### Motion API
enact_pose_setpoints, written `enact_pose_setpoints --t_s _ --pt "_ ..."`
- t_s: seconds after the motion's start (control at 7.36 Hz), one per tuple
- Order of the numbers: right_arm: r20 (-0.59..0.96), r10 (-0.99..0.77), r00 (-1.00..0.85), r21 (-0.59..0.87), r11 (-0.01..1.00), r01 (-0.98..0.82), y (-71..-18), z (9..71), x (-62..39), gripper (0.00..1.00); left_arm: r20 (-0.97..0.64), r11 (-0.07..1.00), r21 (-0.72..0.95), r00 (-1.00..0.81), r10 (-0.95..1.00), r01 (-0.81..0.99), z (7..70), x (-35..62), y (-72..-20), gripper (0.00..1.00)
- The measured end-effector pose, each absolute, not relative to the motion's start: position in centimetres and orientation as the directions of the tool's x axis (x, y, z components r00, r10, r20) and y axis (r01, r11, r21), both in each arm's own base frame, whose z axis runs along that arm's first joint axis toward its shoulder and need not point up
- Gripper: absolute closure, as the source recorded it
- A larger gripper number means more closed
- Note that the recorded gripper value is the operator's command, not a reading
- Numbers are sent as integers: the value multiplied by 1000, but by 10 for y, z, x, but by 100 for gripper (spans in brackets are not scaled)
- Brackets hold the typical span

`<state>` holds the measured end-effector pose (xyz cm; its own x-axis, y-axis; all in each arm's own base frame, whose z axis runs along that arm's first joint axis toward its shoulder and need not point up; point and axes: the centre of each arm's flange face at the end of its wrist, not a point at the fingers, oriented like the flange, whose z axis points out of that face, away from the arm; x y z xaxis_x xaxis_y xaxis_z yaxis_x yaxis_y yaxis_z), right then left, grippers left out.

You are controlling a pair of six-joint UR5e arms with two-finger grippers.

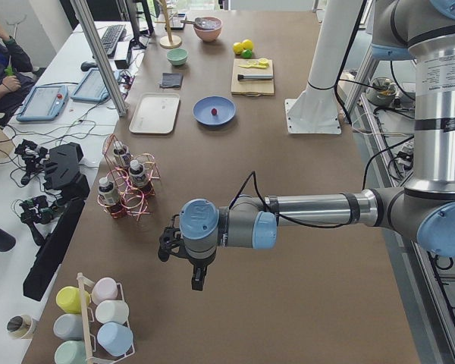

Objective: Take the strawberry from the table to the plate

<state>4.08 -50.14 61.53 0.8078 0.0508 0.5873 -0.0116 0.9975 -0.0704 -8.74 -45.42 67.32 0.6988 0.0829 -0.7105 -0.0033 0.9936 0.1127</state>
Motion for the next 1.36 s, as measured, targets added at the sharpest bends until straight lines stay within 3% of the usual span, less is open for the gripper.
enact_pose_setpoints --t_s 1.36 --pt "590 68 804 -96 995 -14 -490 628 42 0 -712 994 105 698 77 -3 677 -87 -450 2"
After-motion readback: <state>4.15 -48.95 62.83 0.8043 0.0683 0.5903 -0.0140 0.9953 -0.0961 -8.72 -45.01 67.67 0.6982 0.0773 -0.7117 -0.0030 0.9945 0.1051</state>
